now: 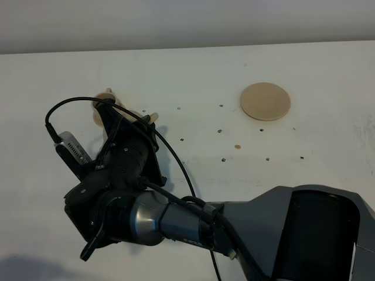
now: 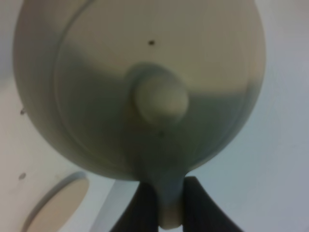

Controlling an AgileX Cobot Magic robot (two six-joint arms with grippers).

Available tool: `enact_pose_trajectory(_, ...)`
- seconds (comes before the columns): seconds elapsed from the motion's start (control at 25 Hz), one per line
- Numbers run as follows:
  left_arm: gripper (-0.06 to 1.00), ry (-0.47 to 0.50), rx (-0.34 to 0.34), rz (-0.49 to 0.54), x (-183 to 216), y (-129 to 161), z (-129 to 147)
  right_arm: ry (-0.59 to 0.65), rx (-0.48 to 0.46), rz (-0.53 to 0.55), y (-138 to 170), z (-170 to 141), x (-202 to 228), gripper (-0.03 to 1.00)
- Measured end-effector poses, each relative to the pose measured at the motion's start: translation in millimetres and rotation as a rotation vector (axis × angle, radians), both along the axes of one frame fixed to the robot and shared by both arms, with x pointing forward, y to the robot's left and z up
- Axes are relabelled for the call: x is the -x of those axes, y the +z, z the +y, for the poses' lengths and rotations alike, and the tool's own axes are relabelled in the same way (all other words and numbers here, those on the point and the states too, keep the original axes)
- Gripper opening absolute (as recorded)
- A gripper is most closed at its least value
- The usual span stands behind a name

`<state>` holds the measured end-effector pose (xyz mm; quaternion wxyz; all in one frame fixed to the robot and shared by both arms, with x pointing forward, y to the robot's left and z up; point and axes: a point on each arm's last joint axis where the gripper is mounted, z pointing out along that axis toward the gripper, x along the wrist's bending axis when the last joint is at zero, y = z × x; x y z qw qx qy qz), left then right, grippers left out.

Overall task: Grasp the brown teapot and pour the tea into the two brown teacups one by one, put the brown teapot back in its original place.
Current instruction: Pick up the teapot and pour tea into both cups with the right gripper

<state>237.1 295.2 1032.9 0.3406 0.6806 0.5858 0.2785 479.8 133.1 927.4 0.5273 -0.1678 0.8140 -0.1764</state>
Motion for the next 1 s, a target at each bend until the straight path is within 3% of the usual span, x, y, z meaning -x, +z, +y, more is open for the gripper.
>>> enact_pose_trajectory(1.0, -0.02, 0.0, 0.0, 0.0, 0, 0, 0, 0.002, 0.036, -0.029, 3, -5, -12, 0.11)
